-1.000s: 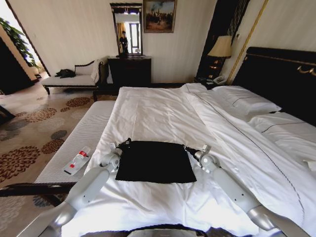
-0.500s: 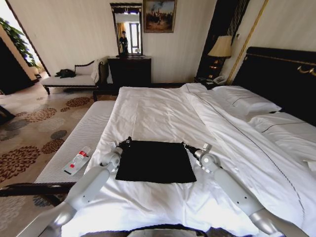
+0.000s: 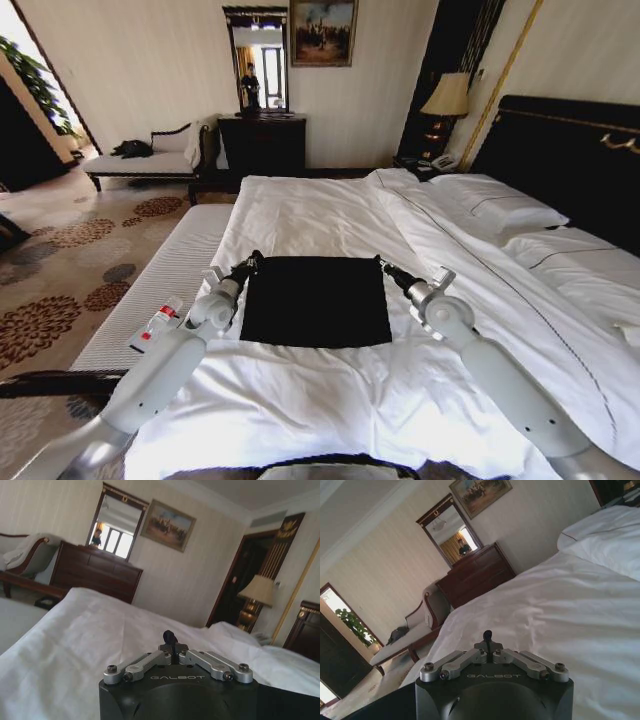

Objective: Fold the clothes on the bed.

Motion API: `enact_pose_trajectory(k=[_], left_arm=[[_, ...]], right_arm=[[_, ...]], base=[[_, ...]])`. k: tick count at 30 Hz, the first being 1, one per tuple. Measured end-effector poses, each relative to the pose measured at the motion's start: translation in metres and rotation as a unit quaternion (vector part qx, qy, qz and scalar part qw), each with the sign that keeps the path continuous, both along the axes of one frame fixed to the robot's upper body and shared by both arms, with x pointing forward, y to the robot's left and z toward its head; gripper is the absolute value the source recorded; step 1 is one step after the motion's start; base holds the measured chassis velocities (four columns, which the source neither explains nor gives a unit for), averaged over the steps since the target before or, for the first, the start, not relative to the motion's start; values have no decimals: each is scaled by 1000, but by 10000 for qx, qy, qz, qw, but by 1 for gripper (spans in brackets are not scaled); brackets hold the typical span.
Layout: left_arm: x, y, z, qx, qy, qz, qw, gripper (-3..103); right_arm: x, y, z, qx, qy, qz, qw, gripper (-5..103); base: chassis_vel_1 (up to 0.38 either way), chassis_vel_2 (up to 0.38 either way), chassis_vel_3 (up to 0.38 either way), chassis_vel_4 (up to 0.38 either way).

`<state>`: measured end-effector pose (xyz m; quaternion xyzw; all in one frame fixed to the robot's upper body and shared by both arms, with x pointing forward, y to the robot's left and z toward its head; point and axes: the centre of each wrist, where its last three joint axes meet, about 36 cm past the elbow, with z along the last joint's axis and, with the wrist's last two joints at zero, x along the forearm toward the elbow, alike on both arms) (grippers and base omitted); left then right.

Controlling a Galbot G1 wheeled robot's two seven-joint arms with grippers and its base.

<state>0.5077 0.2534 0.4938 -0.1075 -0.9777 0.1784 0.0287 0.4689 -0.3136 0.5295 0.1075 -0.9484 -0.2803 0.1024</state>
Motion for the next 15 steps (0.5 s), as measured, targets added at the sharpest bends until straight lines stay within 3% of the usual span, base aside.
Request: enact_pose_trajectory(k=[8, 15], left_arm=[[-24, 13, 44, -68, -630, 22, 9980, 1], [-38, 21, 55, -56, -980, 153, 9951, 1]], right_arm=[[-31, 2, 47, -3, -423, 54, 9991, 1], [-49, -2, 71, -21, -631, 17, 9980, 1]], base=[[0, 0, 0, 0], [0, 0, 0, 0]])
